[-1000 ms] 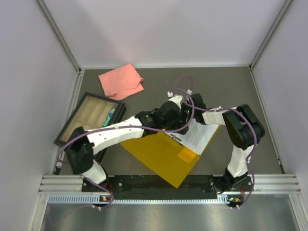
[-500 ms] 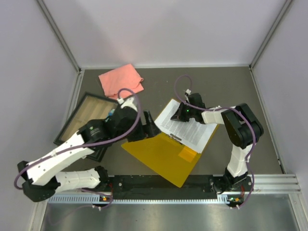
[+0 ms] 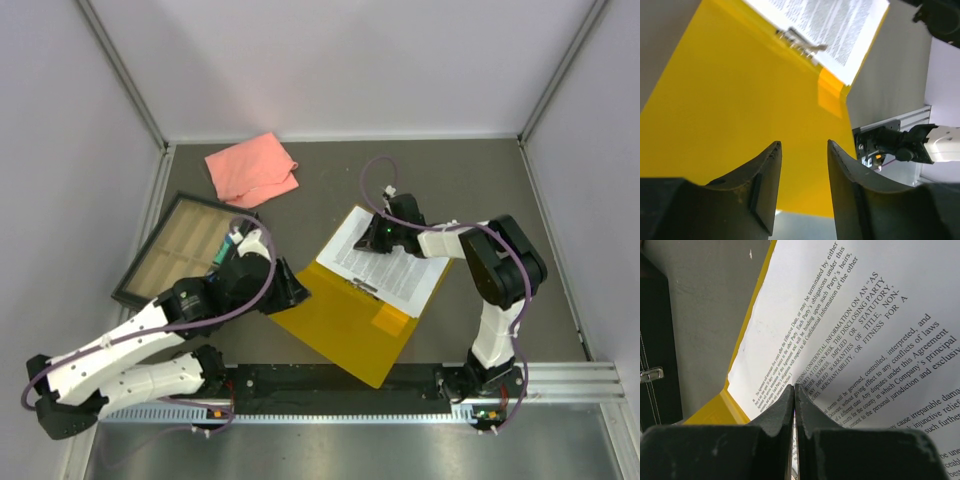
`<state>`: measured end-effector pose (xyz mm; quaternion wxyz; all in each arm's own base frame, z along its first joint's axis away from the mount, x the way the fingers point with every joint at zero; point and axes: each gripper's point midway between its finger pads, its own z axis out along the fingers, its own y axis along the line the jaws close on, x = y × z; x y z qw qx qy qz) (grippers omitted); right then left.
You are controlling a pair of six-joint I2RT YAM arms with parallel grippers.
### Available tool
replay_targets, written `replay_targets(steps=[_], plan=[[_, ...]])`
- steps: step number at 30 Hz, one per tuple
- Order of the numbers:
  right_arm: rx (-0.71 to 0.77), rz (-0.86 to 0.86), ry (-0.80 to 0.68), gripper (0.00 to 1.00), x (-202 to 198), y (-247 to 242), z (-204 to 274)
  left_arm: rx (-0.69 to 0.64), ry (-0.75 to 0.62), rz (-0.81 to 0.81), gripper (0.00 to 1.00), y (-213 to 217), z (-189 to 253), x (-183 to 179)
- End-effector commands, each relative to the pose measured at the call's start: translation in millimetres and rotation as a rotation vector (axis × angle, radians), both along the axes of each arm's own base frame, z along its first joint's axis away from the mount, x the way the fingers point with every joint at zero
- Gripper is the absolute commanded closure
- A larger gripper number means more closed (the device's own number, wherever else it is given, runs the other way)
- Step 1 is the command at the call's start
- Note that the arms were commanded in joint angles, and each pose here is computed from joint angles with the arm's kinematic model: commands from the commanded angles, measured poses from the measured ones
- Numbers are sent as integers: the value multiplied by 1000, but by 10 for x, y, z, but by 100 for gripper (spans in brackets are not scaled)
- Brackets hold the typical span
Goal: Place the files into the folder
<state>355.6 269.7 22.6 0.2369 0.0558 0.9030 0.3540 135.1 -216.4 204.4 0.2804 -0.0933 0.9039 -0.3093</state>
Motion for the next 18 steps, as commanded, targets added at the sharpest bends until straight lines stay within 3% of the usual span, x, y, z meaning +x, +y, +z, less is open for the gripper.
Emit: replay_targets(steps=[1, 5, 10, 16, 18], plan=[[-95, 5, 31, 100, -62, -74, -215, -92, -206, -88, 54, -498, 540, 347], [-91, 2, 24, 100, -52, -72, -184, -66, -178, -123, 56, -805, 445, 473], [-84, 8, 26, 100, -59, -58, -185, 115, -53, -137, 77, -949, -170, 570], [-63, 17, 7, 100, -65, -28, -122, 196, -40, -165, 85, -991, -925, 625], [-55, 24, 4, 100, -74, -17, -91, 230, -23, -151, 97, -929, -1106, 619]])
